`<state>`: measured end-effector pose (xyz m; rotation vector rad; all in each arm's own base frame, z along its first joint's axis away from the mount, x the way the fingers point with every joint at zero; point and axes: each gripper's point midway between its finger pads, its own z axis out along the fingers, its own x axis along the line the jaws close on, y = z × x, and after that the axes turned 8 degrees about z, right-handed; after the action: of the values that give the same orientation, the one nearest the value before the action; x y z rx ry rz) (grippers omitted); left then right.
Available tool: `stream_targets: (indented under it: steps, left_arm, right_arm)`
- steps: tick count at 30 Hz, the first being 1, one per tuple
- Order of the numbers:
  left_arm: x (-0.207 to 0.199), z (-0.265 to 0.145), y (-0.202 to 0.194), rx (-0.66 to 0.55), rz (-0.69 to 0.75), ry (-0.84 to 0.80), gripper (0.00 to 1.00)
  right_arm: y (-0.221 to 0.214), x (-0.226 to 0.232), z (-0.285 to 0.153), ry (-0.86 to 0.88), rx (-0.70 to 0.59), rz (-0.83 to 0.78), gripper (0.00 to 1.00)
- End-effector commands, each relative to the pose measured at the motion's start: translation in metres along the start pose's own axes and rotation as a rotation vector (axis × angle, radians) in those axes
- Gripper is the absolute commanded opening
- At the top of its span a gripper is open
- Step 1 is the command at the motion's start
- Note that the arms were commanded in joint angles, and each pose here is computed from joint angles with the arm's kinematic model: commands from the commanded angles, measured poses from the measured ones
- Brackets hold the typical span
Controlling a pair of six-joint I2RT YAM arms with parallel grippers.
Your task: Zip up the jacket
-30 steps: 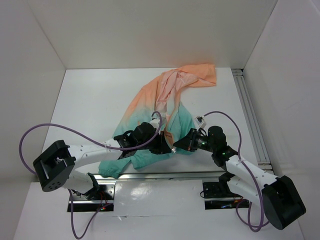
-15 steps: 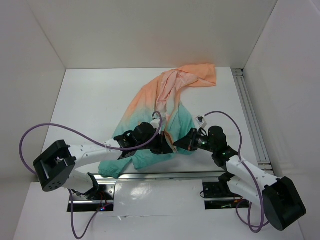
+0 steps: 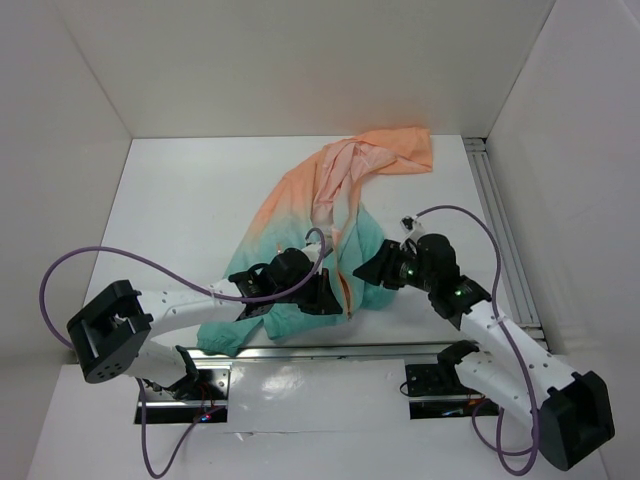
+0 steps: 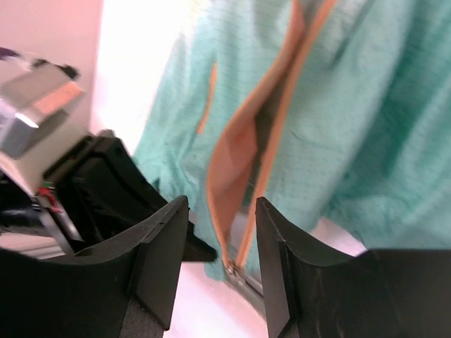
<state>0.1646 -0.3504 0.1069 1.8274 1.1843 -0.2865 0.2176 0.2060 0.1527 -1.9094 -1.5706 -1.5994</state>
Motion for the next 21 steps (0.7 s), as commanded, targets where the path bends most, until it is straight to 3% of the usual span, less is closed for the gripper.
stream_targets:
  steps: [1,7,10,12,16,21]
  left_arm:
    - [-0.009,-0.001,-0.001,0.005,0.001,-0.039,0.0]
    - [-0.008,0.001,-0.001,0.005,0.001,-0.039,0.0]
    - [-0.011,0.001,0.0,0.003,0.004,-0.052,0.0]
    - [-0.01,0.002,-0.003,0.017,0.001,-0.055,0.0]
    - [-0.01,0.002,-0.008,0.049,0.013,-0.059,0.0]
    - [-0.009,-0.003,-0.011,0.055,0.022,-0.055,0.0]
  right_arm:
    - [-0.007,-0.025,-0.016,-0.177,0.034,0.015,0.5]
    - [-0.029,-0.035,-0.042,-0.252,0.05,0.17,0.5]
    - [-0.043,-0.024,-0.05,-0.145,0.06,0.203,0.48]
    - [-0.046,-0.023,-0.055,-0.106,0.047,0.168,0.46]
    - [-0.047,-0.041,-0.063,-0.203,0.081,0.017,0.44]
    - [-0.048,-0.039,-0.06,-0.195,0.111,-0.025,0.44]
